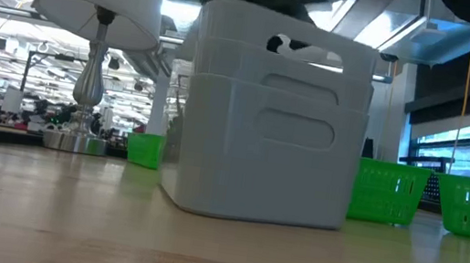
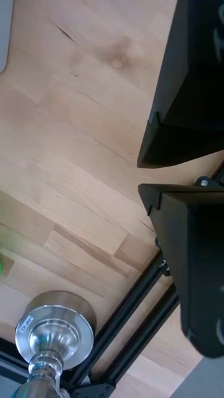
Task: Stack baskets by color
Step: Stack the bottom gray bin on top of the top gray bin
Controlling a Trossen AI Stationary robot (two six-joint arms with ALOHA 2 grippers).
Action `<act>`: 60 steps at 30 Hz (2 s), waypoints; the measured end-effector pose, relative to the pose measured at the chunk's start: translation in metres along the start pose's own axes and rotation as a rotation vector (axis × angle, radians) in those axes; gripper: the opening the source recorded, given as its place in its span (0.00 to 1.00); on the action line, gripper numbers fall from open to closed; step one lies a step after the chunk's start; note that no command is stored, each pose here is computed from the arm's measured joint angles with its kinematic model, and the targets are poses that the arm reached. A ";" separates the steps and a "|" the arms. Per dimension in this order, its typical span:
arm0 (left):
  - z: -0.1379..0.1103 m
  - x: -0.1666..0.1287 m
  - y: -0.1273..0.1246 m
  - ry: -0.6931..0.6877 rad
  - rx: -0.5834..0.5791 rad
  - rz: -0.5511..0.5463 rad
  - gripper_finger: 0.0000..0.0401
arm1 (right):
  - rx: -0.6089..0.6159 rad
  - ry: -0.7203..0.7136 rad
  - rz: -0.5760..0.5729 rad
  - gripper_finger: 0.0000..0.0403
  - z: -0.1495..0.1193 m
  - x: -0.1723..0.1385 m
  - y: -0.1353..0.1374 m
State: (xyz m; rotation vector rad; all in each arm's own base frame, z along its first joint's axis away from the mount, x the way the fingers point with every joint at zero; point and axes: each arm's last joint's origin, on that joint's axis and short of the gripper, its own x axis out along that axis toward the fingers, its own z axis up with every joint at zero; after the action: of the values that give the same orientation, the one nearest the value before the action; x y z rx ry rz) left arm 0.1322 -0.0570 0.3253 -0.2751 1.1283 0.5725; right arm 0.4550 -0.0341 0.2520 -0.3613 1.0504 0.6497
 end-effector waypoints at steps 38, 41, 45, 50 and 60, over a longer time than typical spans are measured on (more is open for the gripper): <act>0.009 -0.009 -0.026 -0.315 0.192 -0.110 0.11 | 0.344 0.361 0.114 0.26 -0.028 -0.009 0.084; 0.007 -0.010 -0.027 -0.317 0.203 -0.117 0.11 | 0.354 0.333 0.095 0.26 -0.033 0.010 0.084; 0.006 -0.010 -0.028 -0.318 0.211 -0.123 0.11 | 0.343 0.311 0.046 0.26 -0.035 0.024 0.084; 0.006 -0.011 -0.028 -0.319 0.202 -0.125 0.11 | 0.277 0.172 0.044 0.26 -0.027 0.035 0.082; 0.006 -0.011 -0.028 -0.322 0.196 -0.131 0.11 | 0.132 -0.241 -0.084 0.26 0.007 0.042 0.065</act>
State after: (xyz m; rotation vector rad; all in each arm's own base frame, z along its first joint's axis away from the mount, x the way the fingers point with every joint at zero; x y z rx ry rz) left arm 0.1495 -0.0807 0.3354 -0.0817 0.8403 0.3704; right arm 0.4320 0.0329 0.2200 -0.2054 0.8383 0.5314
